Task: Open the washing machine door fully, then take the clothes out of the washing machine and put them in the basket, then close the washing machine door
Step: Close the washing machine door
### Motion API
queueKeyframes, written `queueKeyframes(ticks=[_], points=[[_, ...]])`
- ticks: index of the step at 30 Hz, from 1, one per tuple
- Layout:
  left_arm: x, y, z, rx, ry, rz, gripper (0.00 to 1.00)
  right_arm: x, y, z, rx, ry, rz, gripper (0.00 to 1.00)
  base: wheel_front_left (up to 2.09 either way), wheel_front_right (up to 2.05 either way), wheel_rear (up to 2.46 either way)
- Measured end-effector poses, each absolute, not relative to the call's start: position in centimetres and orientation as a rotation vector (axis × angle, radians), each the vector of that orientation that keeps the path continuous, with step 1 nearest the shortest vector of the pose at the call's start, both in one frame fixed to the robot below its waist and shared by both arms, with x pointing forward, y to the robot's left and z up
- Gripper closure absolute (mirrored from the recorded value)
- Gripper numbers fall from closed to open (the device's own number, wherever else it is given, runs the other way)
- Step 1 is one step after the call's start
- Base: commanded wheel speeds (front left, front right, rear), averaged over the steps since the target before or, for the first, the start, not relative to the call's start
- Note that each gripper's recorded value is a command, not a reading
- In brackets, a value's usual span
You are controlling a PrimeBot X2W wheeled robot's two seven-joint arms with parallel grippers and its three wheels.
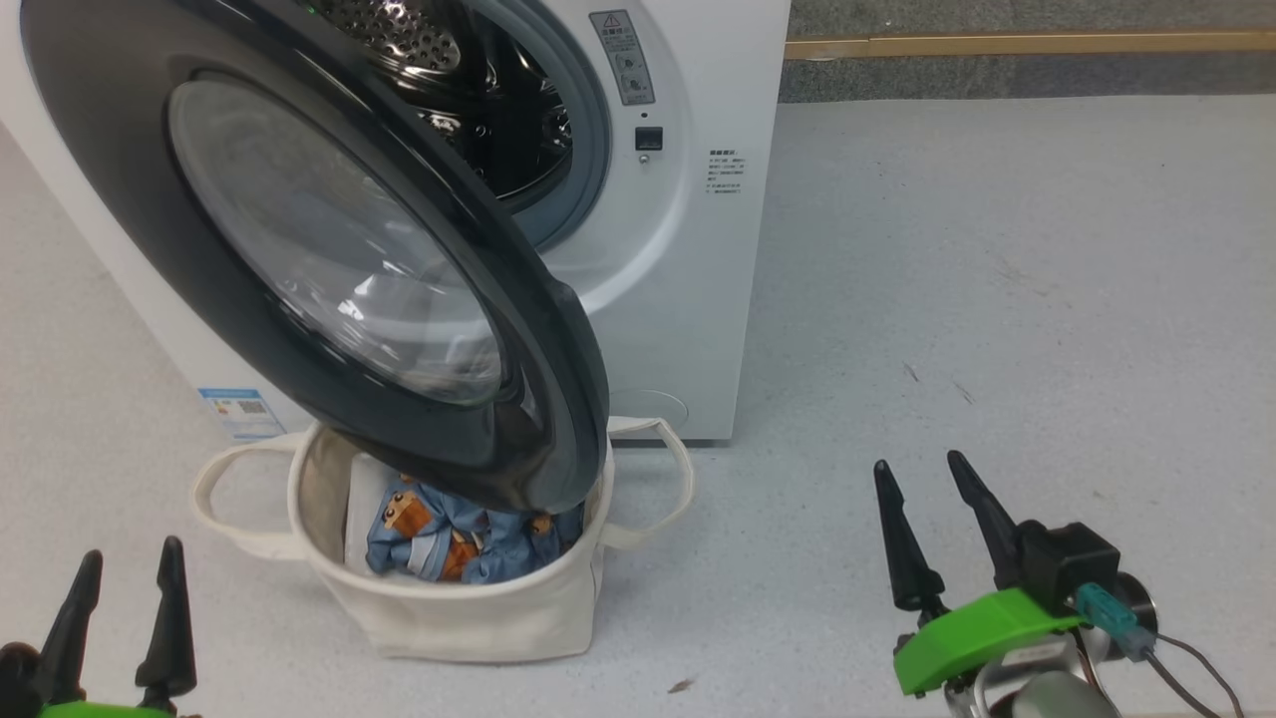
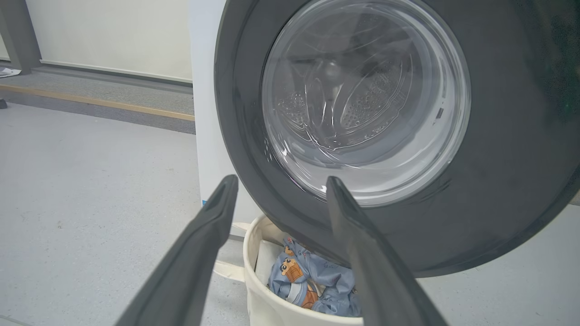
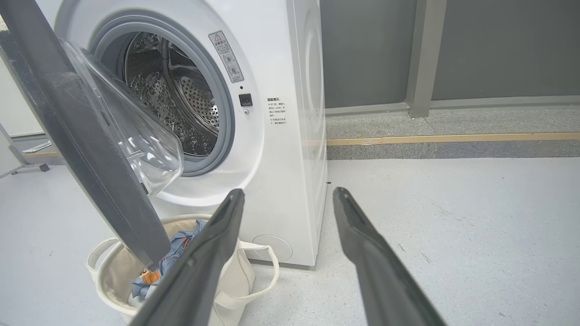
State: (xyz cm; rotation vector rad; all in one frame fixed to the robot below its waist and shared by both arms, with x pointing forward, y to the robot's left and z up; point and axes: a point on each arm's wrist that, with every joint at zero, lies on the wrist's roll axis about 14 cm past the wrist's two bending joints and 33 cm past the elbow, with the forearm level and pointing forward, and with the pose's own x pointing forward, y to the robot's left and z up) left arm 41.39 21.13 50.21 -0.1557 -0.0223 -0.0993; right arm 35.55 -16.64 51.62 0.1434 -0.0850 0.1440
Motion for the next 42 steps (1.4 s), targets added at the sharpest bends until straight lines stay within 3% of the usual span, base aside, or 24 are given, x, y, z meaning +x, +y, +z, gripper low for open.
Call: queueKeyframes(ticks=[14, 15, 16, 17, 18, 27, 42], points=[[41.1, 20.9, 49.8, -0.151, -0.009, -0.114, 0.0, 35.7, -16.8, 51.8, 0.149, -0.091, 0.135, 0.0, 0.0, 0.0, 0.0], [41.1, 20.9, 49.8, -0.15, -0.008, -0.115, 0.0, 35.7, -16.9, 51.8, 0.149, -0.092, 0.133, 0.04, 0.0, 0.0, 0.0], [41.1, 20.9, 49.7, -0.151, -0.007, -0.116, 0.0, 35.7, -17.0, 51.8, 0.151, -0.093, 0.13, 0.69, 0.0, 0.0, 0.0], [41.1, 20.8, 49.7, -0.151, -0.007, -0.118, 0.0, 35.8, -17.0, 51.9, 0.153, -0.094, 0.129, 0.97, 0.0, 0.0, 0.0], [41.1, 20.8, 49.7, -0.152, -0.007, -0.118, 0.0, 35.8, -16.9, 51.9, 0.154, -0.094, 0.13, 1.0, 0.0, 0.0, 0.0], [40.6, 20.3, 49.7, -0.151, -0.004, -0.128, 0.0, 37.0, -14.3, 54.3, 0.209, -0.163, 0.209, 1.0, 0.0, 0.0, 0.0], [38.3, 22.0, 49.8, -0.172, -0.014, -0.052, 0.0, 39.0, -2.7, 61.9, 0.238, -0.339, 0.578, 1.0, 0.0, 0.0, 0.0]])
